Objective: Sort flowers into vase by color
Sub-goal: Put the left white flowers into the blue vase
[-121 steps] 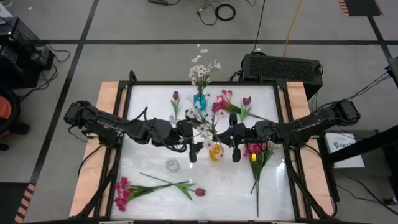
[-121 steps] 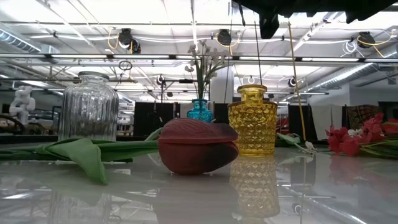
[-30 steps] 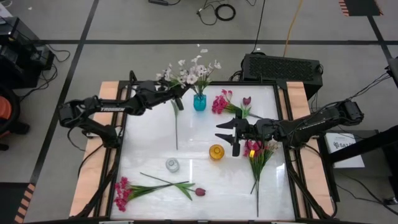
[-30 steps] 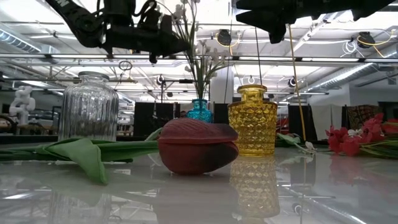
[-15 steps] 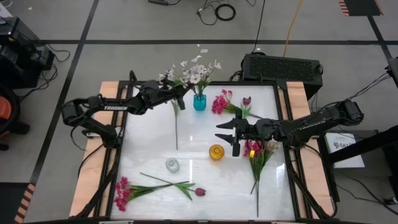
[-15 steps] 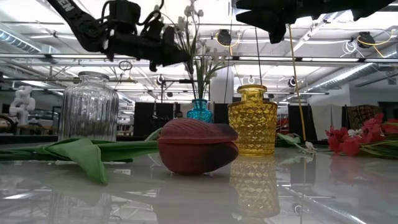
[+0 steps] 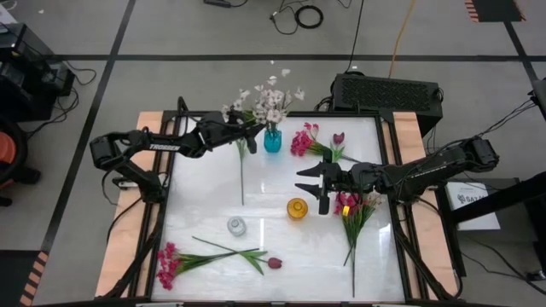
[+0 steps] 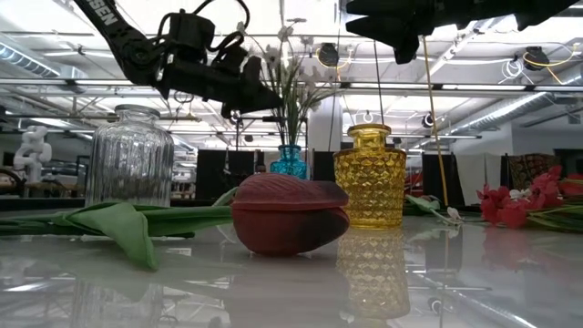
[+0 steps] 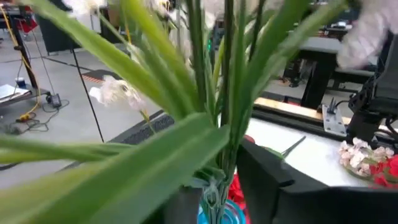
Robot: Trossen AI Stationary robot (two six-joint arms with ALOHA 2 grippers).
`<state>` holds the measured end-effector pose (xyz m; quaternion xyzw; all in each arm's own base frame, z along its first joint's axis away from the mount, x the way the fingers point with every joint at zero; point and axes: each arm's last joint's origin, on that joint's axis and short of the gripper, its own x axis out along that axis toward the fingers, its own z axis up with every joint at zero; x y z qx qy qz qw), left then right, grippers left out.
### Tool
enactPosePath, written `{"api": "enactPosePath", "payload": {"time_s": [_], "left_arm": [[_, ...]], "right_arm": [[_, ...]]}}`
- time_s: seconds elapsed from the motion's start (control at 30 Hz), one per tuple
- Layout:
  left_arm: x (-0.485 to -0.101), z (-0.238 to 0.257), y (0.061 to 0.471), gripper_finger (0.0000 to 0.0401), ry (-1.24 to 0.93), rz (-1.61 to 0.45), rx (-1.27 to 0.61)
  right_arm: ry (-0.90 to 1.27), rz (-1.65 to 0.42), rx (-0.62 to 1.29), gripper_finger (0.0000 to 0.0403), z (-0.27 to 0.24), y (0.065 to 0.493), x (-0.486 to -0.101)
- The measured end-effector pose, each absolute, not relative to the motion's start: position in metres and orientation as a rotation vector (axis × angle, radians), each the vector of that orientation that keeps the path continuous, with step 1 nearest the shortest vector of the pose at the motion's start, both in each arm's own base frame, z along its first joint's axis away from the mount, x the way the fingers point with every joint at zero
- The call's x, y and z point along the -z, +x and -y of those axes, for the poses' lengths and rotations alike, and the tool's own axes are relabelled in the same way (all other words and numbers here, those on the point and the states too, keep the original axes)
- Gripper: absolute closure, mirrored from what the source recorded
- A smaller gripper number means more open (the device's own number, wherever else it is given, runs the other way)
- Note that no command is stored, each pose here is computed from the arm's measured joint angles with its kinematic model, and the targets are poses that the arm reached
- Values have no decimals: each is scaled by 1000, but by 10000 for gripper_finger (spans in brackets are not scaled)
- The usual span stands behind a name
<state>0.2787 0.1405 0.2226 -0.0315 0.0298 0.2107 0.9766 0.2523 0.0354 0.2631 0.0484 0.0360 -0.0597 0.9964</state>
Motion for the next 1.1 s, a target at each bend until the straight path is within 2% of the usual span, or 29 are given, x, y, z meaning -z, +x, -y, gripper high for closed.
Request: {"api": "enactPosePath", "payload": {"time_s": [0.27,0.43,0.63,0.9,1.1], "left_arm": [[-213,-138,274,191,-93,-198,-426],[-216,-136,268,150,-104,-244,-447],[-241,-128,251,136,-77,-230,-467],[-263,-111,210,135,-40,-376,-560],[-281,-103,202,135,-59,-266,-564]], "right_arm": [[97,-76,120,243,-35,252,-263],[94,-99,121,243,-35,252,-260],[100,-108,122,243,-35,252,-259],[108,-116,123,243,-35,252,-259],[108,-115,128,243,-34,252,-259]]}}
